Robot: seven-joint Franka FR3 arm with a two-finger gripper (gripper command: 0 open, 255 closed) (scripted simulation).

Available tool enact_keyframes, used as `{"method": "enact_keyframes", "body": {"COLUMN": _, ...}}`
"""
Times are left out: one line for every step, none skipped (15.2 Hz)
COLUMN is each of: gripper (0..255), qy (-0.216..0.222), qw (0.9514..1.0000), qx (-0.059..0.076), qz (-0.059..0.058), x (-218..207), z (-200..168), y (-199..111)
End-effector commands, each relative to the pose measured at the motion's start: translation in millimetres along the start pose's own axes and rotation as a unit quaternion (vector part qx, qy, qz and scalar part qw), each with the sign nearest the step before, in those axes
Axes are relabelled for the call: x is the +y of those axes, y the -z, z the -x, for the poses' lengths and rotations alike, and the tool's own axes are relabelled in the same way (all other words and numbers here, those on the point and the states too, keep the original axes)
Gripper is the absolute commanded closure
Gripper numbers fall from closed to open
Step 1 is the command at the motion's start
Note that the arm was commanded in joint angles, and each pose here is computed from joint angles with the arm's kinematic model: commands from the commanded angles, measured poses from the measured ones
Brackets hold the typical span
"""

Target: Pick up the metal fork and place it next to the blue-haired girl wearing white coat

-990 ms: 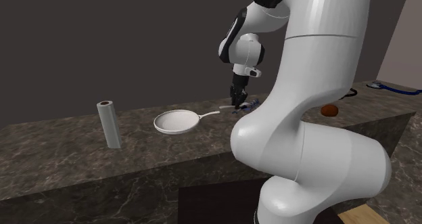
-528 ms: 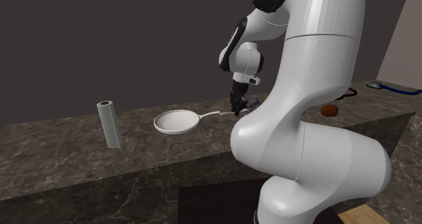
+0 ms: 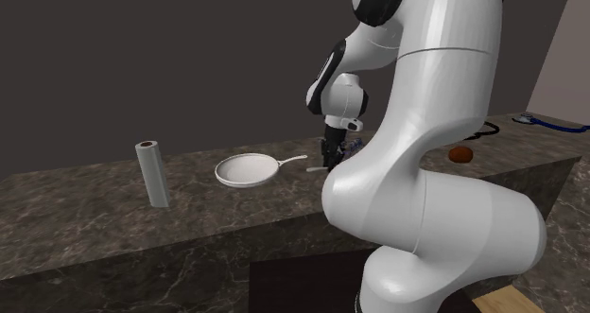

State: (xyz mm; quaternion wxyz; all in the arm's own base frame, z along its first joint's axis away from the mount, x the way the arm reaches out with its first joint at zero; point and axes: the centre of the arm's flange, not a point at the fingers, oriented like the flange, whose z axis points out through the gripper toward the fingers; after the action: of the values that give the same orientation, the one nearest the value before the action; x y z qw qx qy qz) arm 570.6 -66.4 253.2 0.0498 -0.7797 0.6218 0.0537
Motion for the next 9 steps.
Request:
{"method": "enact_keyframes", "body": {"gripper": 255, "qy": 0.000, "qw": 1.0000, "qx": 0.000, "qz": 0.000, "x": -1, "z": -1, "y": -9}}
{"method": "enact_keyframes", "body": {"gripper": 255, "qy": 0.000, "qw": 1.0000, "qx": 0.000, "qz": 0.000, "x": -1, "z": -2, "y": -14}}
{"method": "enact_keyframes", "body": {"gripper": 255, "qy": 0.000, "qw": 1.0000, "qx": 0.000, "qz": 0.000, "x": -1, "z": -3, "y": -21}}
{"method": "enact_keyframes", "body": {"gripper": 255, "qy": 0.000, "qw": 1.0000, "qx": 0.000, "qz": 0.000, "x": -1, "z": -3, "y": -21}}
{"method": "enact_keyframes", "body": {"gripper": 255, "qy": 0.000, "qw": 1.0000, "qx": 0.000, "qz": 0.000, "x": -1, "z": -3, "y": -21}}
{"method": "enact_keyframes", "body": {"gripper": 255, "qy": 0.000, "qw": 1.0000, "qx": 0.000, "qz": 0.000, "x": -1, "z": -3, "y": -21}}
{"method": "enact_keyframes", "body": {"gripper": 255, "qy": 0.000, "qw": 1.0000, "qx": 0.000, "qz": 0.000, "x": -1, "z": -3, "y": -21}}
{"method": "enact_keyframes", "body": {"gripper": 255, "qy": 0.000, "qw": 1.0000, "qx": 0.000, "qz": 0.000, "x": -1, "z": -3, "y": -21}}
{"method": "enact_keyframes", "body": {"gripper": 255, "qy": 0.000, "qw": 1.0000, "qx": 0.000, "qz": 0.000, "x": -1, "z": -3, "y": -21}}
